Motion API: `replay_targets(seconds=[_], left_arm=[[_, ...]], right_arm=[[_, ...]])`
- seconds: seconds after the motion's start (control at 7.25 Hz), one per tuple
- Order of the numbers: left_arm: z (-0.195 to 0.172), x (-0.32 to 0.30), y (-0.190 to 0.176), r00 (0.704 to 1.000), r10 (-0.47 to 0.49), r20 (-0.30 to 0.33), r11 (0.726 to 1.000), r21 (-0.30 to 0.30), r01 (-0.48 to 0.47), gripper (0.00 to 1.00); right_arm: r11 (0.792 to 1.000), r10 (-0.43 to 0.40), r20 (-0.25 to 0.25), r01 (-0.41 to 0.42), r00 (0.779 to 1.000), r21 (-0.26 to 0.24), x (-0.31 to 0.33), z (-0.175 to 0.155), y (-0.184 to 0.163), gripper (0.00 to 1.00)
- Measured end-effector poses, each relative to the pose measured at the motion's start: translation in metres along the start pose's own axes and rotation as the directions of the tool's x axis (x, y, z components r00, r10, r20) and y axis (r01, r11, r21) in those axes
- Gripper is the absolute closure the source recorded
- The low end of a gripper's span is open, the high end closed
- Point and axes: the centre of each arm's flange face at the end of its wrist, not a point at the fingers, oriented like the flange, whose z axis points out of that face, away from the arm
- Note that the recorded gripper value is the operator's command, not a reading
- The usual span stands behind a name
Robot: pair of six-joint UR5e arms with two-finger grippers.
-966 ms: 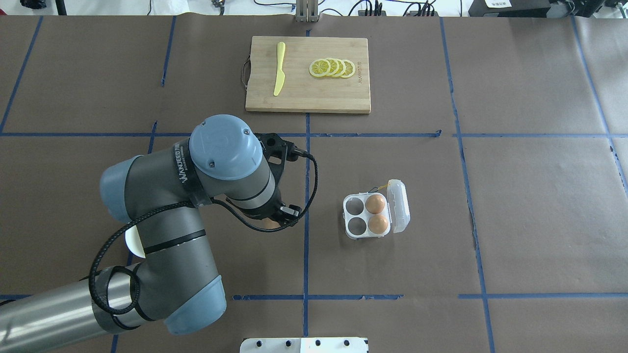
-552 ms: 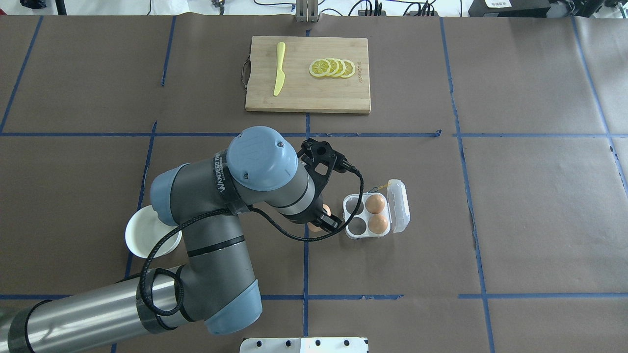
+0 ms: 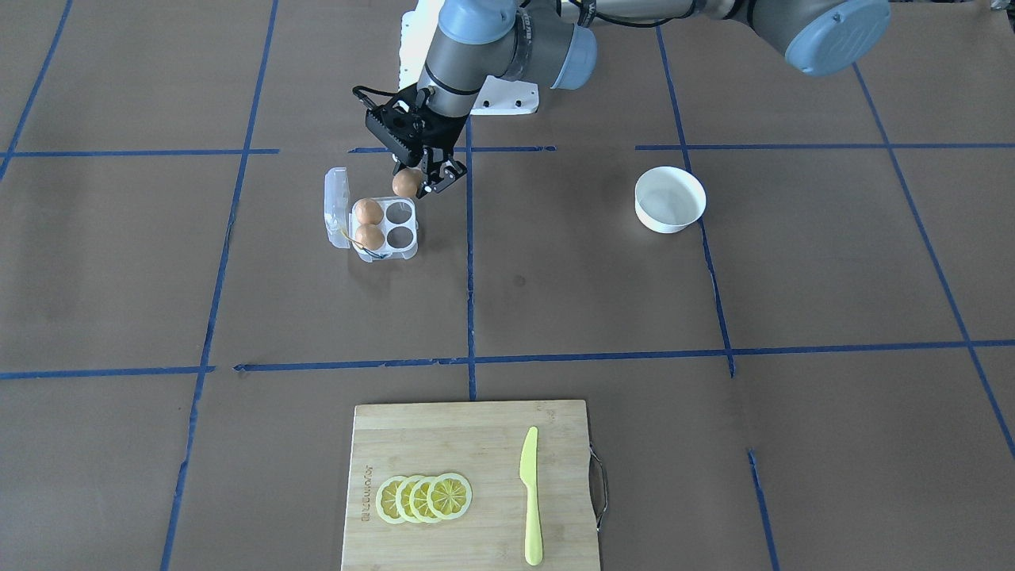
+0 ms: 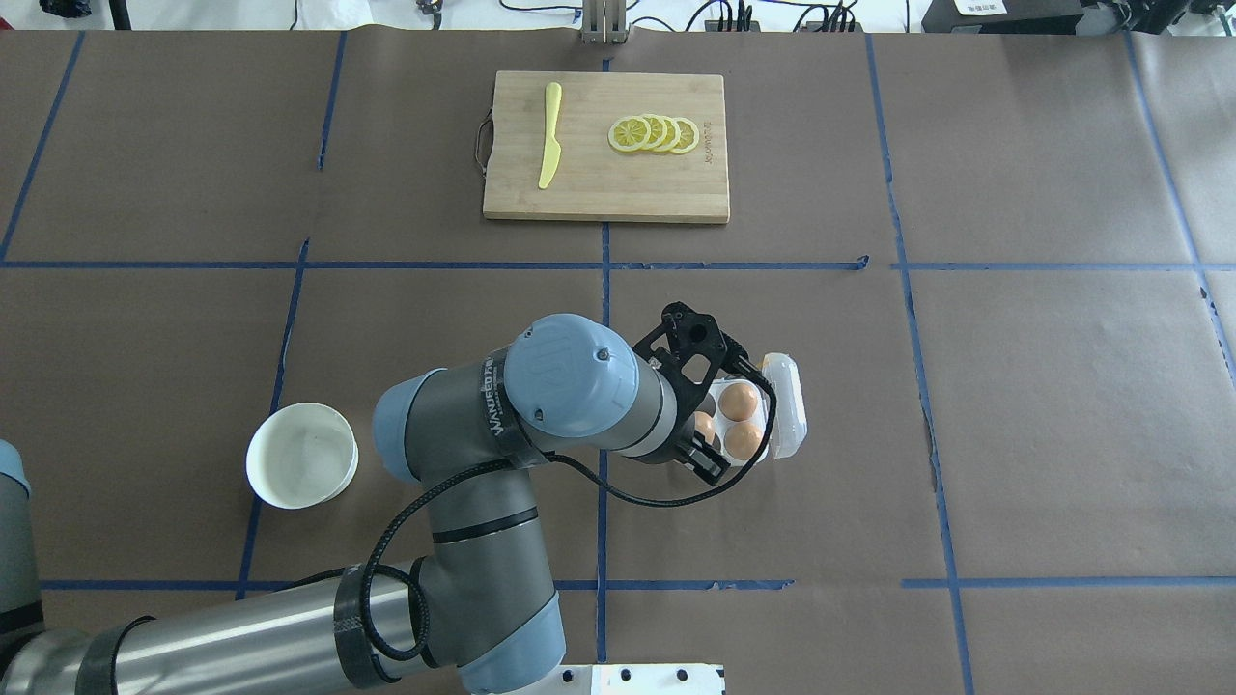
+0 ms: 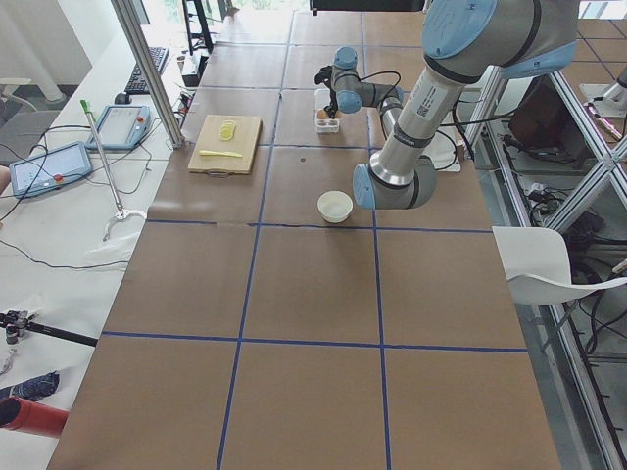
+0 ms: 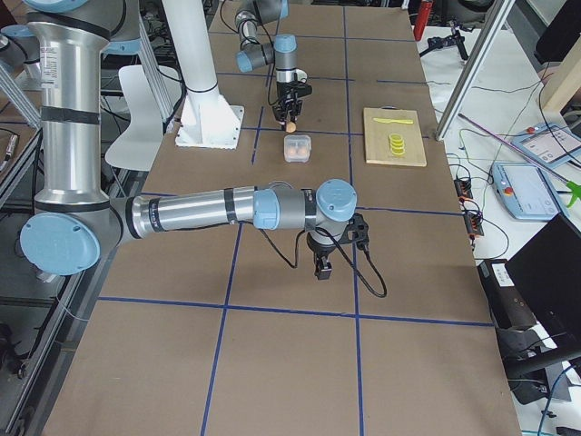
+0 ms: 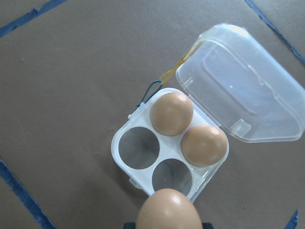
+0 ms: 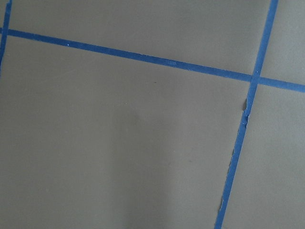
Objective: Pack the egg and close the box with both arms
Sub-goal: 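Lower the egg into an empty carton cup and open the left gripper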
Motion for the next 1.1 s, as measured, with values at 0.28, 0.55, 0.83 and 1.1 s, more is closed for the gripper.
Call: replay_targets(seconds=[0.28, 0.55, 0.83, 1.1], left_arm=[[0.018, 0.008, -0.003, 1.0, -0.012, -0.026, 1.0, 0.024, 0.013, 1.0], [0.025, 0.01, -0.003, 0.999, -0.024, -0.045, 0.999, 0.04, 0.025, 1.0], [0.027, 0.01, -0.003, 0.999, -0.026, -0.047, 0.999, 0.043, 0.028, 0.84], [0.029, 0.008, -0.003, 0.999, -0.029, -0.034, 0.998, 0.053, 0.03, 0.76]], right_arm=[[1.0, 0.001, 0.005, -0.001, 1.0, 0.0, 0.0, 0.0, 0.0, 0.0], [1.0, 0.002, 0.007, -0.002, 1.0, 0.0, 0.0, 0.0, 0.0, 0.0], [1.0, 0.001, 0.007, -0.001, 1.0, 0.001, -0.001, 0.0, 0.0, 0.0], [1.0, 0.0, 0.007, 0.0, 1.0, 0.001, -0.001, 0.0, 0.0, 0.0]])
